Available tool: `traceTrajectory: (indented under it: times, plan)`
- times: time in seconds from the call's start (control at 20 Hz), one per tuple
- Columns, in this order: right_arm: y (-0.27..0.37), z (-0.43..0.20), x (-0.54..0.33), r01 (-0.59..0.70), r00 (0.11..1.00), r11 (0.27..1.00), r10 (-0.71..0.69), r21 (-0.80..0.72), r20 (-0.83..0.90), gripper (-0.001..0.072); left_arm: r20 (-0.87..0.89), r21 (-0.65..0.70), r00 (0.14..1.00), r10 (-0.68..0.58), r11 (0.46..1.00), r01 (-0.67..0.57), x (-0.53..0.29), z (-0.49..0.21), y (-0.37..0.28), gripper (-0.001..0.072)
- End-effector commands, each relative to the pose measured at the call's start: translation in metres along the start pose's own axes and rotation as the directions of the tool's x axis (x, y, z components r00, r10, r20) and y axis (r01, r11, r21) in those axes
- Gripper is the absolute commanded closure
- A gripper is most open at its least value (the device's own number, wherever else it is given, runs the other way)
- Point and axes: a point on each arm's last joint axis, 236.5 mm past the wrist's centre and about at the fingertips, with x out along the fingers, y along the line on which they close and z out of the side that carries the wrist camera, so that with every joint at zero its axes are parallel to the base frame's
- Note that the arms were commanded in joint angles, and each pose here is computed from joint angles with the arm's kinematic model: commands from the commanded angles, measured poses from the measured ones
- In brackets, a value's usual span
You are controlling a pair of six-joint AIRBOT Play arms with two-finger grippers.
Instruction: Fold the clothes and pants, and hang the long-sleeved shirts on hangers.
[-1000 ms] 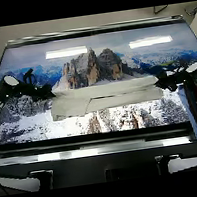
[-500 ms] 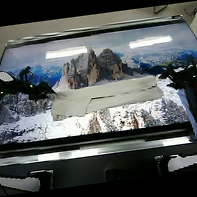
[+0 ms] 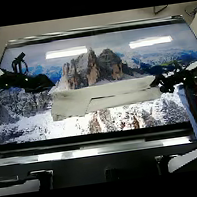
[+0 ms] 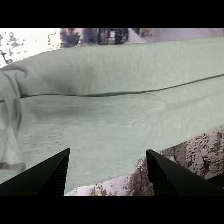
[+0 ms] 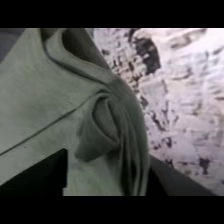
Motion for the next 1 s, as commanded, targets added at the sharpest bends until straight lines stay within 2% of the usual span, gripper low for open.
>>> traceTrajectory:
  times: [0.0,0.05,0.1,0.15,0.25,0.3,0.4,0.65,0.8,0.95]
  plan:
    - [0.017,-0.010,0.011,-0.020,0.999,1.000,0.019,-0.020,-0.036,0.0638,0.029,0.049,0.998,-0.062,0.997,0.060,0.000,0.001,-0.039,0.0191]
    - [0.028,-0.014,0.005,-0.060,0.997,0.997,0.059,-0.042,-0.043,0.0672,0.040,0.062,0.997,-0.069,0.996,0.066,0.005,0.003,-0.046,0.0192]
    - [0.041,-0.016,-0.005,-0.096,0.995,0.991,0.093,-0.090,-0.039,0.0672,0.059,0.077,0.995,-0.075,0.995,0.070,0.011,0.006,-0.054,0.0199]
    - [0.057,-0.021,-0.020,-0.132,0.991,0.982,0.128,-0.132,-0.034,0.0673,0.080,0.095,0.993,-0.084,0.993,0.076,0.020,0.010,-0.065,0.0290]
    - [0.092,-0.034,-0.056,-0.193,0.981,0.961,0.194,-0.200,-0.016,0.0673,0.114,0.136,0.988,-0.105,0.987,0.089,0.047,0.014,-0.091,0.0631]
    - [0.109,-0.045,-0.074,-0.209,0.977,0.948,0.213,-0.240,-0.009,0.0673,0.117,0.160,0.986,-0.116,0.982,0.097,0.068,0.010,-0.105,0.0676]
    - [0.147,-0.077,-0.107,-0.222,0.972,0.912,0.236,-0.344,-0.003,0.0673,0.055,0.193,0.991,-0.125,0.975,0.113,0.121,-0.014,-0.130,0.0676]
    - [0.217,-0.157,-0.177,-0.262,0.947,0.851,0.318,-0.454,0.049,0.0672,-0.158,0.071,0.982,-0.104,0.991,0.116,0.226,-0.098,-0.156,0.0677]
    - [0.238,-0.202,-0.198,-0.295,0.937,0.831,0.347,-0.471,0.027,0.0672,-0.103,-0.096,0.969,-0.226,0.972,0.216,0.263,-0.111,-0.201,0.0677]
    - [0.252,-0.222,-0.208,-0.312,0.926,0.803,0.377,-0.507,0.027,0.0672,-0.155,-0.295,0.907,-0.392,0.894,0.336,0.287,-0.162,-0.266,0.0677]
